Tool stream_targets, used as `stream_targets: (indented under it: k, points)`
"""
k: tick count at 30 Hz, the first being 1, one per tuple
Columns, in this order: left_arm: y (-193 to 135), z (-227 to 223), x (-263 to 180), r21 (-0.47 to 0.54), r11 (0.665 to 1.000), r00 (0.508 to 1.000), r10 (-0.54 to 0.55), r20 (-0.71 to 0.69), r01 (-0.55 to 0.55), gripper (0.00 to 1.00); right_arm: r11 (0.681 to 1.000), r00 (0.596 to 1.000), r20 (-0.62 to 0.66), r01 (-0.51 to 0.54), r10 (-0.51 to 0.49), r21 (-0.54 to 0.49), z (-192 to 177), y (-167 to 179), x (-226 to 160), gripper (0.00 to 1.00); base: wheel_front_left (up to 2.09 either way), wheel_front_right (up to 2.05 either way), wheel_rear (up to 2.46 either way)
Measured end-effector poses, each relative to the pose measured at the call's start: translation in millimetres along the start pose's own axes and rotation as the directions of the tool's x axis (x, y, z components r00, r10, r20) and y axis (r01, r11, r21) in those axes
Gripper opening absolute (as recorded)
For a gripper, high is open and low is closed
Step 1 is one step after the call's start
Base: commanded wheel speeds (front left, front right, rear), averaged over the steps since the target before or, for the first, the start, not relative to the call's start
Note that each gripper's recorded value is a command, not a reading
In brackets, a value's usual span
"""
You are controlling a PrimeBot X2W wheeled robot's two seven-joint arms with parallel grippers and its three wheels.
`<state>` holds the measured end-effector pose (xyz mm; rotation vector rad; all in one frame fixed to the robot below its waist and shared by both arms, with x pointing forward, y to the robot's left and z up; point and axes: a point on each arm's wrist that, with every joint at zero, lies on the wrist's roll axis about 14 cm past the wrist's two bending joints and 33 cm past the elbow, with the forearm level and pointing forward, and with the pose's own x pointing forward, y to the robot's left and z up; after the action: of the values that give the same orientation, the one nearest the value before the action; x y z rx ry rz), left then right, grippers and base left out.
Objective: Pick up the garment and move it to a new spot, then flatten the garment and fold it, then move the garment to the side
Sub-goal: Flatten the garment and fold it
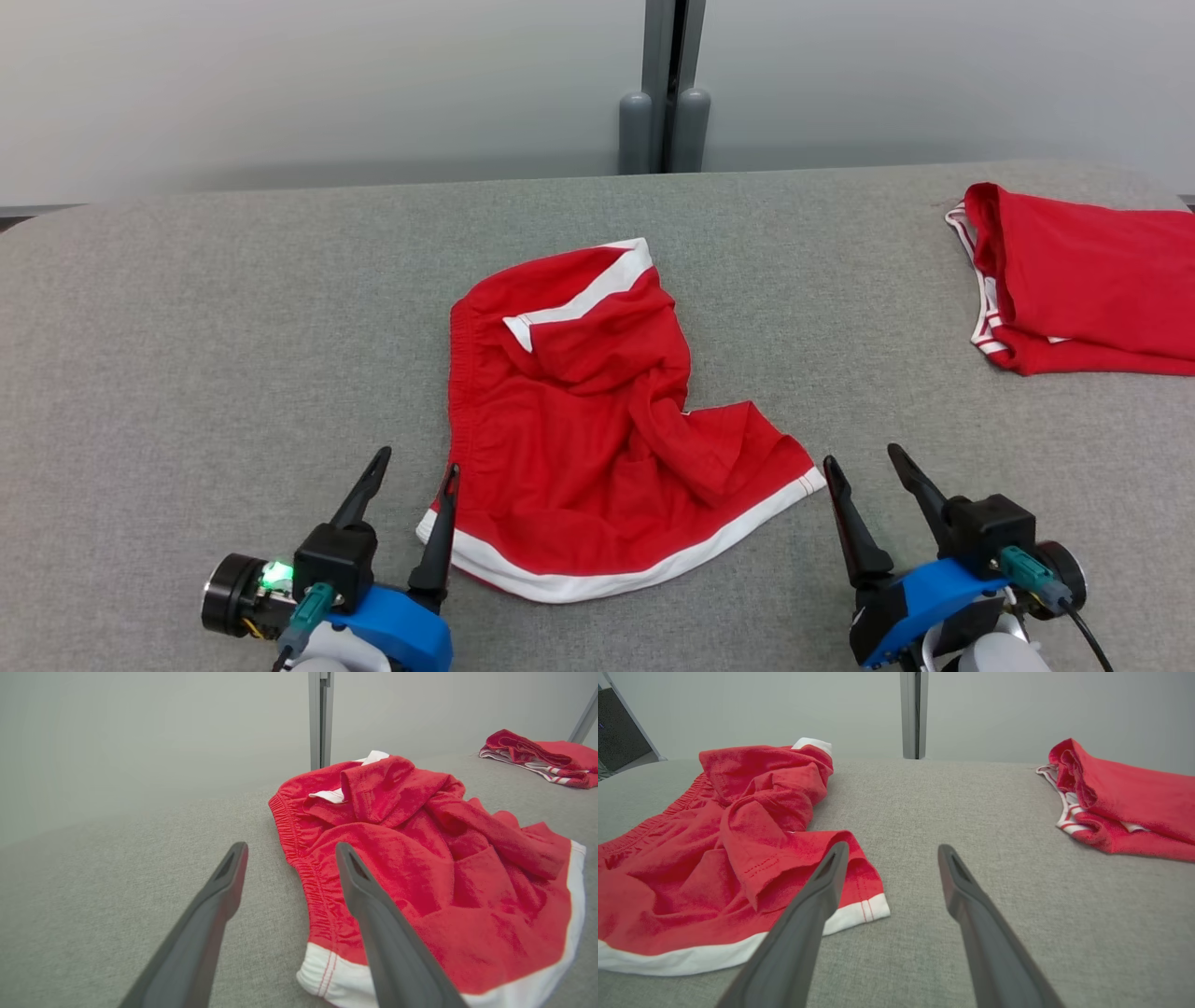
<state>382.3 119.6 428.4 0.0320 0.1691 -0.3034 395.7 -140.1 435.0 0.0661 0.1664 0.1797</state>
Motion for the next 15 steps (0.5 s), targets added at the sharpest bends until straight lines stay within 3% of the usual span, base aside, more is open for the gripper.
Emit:
stream_targets:
  k: [15]
  points:
    - [-28, -57, -4, -0.053, 0.994, 0.974, -0.108, -0.2, 0.099, 1.0, 0.999, 0.99, -0.135, -0.035, 0.037, 0.014, -39, 7, 21, 1.0, 0.0, 0.0, 0.0]
